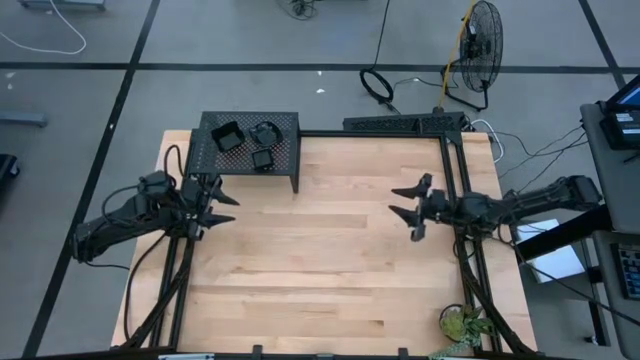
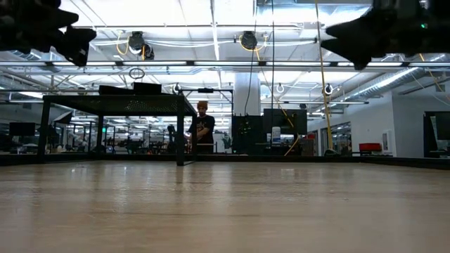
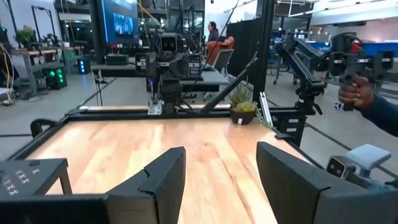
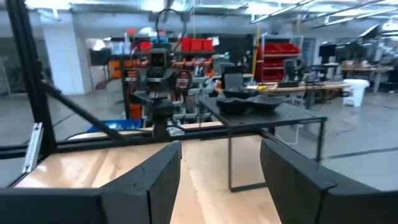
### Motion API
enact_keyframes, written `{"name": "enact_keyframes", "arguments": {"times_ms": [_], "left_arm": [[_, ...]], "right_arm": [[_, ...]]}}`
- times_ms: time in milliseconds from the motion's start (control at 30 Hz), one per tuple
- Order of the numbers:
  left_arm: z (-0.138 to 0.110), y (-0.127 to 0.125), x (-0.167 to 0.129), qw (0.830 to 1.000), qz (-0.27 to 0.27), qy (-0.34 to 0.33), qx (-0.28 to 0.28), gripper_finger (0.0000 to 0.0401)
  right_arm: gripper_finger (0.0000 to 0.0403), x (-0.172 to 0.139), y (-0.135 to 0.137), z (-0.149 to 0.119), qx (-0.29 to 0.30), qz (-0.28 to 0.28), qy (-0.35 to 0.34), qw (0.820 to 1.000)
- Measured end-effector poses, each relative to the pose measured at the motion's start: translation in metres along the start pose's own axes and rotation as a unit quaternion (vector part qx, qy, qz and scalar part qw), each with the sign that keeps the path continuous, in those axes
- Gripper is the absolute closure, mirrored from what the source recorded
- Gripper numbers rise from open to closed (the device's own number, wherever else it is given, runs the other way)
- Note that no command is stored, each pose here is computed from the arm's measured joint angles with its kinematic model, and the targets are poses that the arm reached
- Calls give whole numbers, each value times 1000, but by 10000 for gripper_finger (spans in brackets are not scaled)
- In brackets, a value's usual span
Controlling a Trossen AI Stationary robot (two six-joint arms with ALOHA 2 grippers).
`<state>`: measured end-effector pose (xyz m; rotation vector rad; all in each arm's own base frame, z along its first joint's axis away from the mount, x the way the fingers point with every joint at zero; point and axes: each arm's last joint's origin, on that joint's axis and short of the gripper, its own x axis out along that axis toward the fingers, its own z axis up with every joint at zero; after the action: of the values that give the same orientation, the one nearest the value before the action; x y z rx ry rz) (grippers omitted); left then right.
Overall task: Pick & Place Mini shaped plates
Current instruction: Return to Home Position
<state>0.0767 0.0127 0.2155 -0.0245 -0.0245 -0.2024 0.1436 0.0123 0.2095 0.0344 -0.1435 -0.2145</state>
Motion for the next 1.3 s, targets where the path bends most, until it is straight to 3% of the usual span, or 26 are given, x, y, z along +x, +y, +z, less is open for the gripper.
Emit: {"name": "enact_keyframes", "arguments": {"times_ms": [167,300,400,567,800,1300], "left_arm": [[-2,0,0,1000,1,11,-1,203],[0,0,0,1000,0,0,27,203],[2,0,0,999,0,-11,45,203],[-4,1,2,998,5,1,63,203],[-39,12,12,997,50,-32,39,203],[-45,13,16,976,216,-5,2,203]], "right_arm": [[195,-22,-7,-16,-6,0,-24,1000],[195,-30,-7,-12,-7,7,-42,999],[195,-32,-8,-22,-5,10,9,1000],[195,-34,-7,-27,-5,31,36,999],[195,-35,-7,-24,-21,31,16,999],[195,-35,-8,-17,-33,5,-13,999]]}}
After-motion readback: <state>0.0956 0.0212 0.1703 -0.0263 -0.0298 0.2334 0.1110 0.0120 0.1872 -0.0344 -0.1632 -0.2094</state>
